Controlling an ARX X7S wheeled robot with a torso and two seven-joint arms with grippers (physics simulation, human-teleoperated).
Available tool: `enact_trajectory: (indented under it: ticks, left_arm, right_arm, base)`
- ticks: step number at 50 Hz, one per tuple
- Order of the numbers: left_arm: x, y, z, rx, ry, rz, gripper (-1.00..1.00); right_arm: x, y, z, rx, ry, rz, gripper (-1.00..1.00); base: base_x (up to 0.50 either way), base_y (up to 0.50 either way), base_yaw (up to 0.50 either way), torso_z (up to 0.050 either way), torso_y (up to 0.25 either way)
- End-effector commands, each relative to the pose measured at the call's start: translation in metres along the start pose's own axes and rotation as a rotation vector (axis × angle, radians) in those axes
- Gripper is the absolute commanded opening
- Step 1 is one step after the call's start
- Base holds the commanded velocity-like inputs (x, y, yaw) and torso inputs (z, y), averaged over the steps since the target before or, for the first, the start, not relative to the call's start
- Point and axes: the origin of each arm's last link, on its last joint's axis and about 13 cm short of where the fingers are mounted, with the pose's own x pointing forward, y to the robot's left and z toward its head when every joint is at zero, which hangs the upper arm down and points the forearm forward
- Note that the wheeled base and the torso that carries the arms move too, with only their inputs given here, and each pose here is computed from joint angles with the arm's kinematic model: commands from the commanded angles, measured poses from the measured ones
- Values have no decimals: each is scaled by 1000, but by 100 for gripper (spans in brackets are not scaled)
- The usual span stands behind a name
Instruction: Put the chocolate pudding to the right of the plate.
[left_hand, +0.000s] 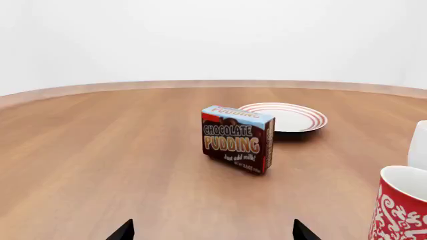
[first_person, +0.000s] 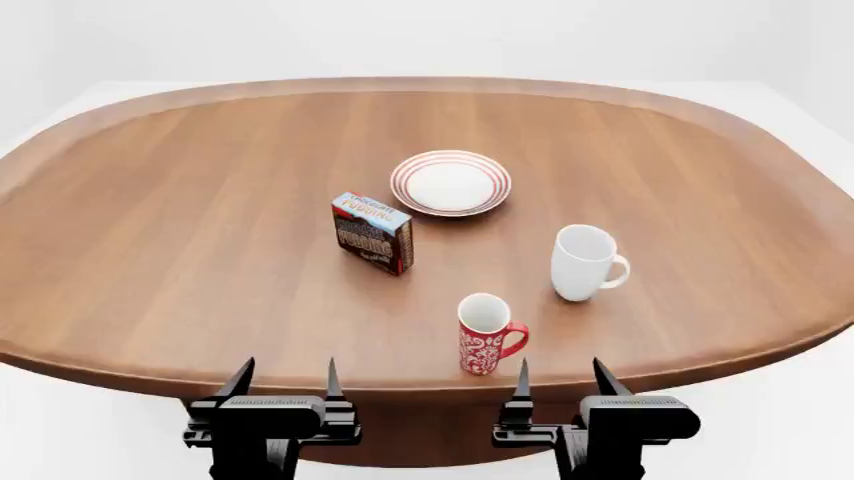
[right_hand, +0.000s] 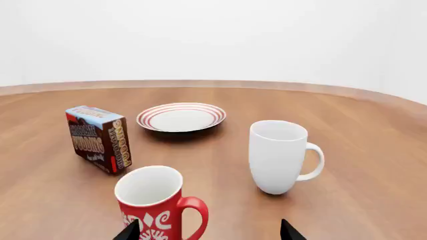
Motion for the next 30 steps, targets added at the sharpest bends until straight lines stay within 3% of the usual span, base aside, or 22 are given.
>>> enact_trajectory:
  ticks: [1,18,25,30]
  left_arm:
    - [1,0,2,3,3,-3,100]
    - [-2,-1,2,25,20,-5,100]
    - [-3,0,1,26,21,1,100]
    - [0,1,11,3,36,-13,100]
  right_arm:
    - [0,0,0,-19,-7,-13,100]
    - [-1,-2,3,-46,1,-63,100]
    - [-3,-1,3,-47,1,-53,100]
    - [0,-3,13,-60,19,-48,100]
  base:
    - [0,0,0,0,0]
    - [0,0,0,0,0]
    - [0,496,0,0,0]
    - [0,0,0,0,0]
